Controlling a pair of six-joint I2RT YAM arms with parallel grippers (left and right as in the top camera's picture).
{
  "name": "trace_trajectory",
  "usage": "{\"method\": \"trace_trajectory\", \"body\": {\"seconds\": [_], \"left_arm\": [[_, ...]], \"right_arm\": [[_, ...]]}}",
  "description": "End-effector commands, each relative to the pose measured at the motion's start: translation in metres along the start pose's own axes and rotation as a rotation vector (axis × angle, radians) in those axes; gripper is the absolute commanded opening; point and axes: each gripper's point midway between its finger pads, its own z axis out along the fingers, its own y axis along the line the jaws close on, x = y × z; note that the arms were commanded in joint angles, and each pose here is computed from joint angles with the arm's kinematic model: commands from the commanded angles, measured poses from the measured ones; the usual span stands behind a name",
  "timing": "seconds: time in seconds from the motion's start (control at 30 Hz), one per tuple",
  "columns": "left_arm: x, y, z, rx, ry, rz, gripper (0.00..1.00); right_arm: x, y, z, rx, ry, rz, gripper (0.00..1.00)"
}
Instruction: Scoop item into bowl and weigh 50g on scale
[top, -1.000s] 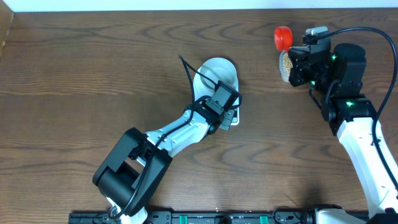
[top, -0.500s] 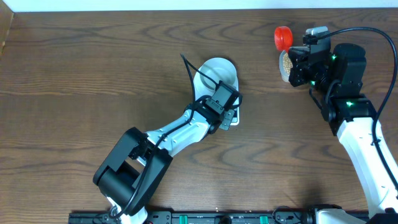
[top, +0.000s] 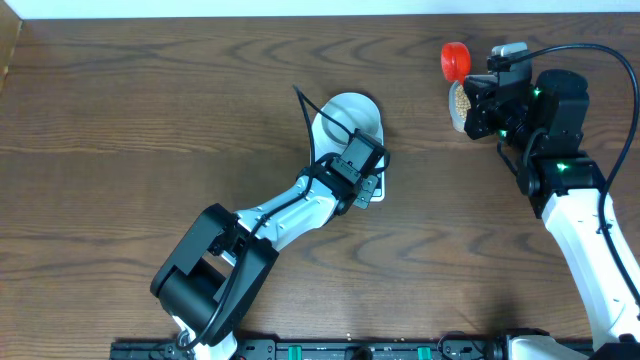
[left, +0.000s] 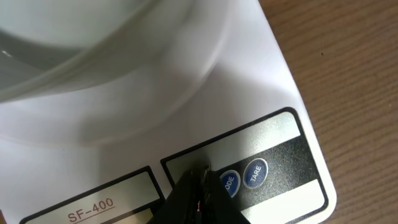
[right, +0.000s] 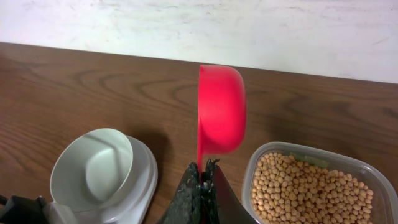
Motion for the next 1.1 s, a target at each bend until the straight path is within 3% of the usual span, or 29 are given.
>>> {"method": "trace_trajectory", "body": {"seconds": [0.0, 0.57, 0.8, 1.07], "left_arm": [[0.020, 0.013, 0.012, -0.049, 0.069, 0.077, 0.07], [0.019, 0.020, 0.011, -0.093, 0.063, 0.085, 0.07], [0.023, 0.000, 0.011, 0.019, 0.084, 0.062, 0.07], [0.001, -0.010, -0.037, 0.093, 0.049, 0.056, 0.07]], "right_arm": [[-0.011, -0.003, -0.002, 0.011, -0.023, -0.021, 0.01], [-0.011, -0.003, -0.002, 0.010, -0.023, -0.021, 0.01], [-0.011, -0.003, -0.002, 0.011, -0.023, -0.021, 0.01], [-0.017, -0.003, -0.003, 0.012, -0.048, -0.029, 0.01]]}}
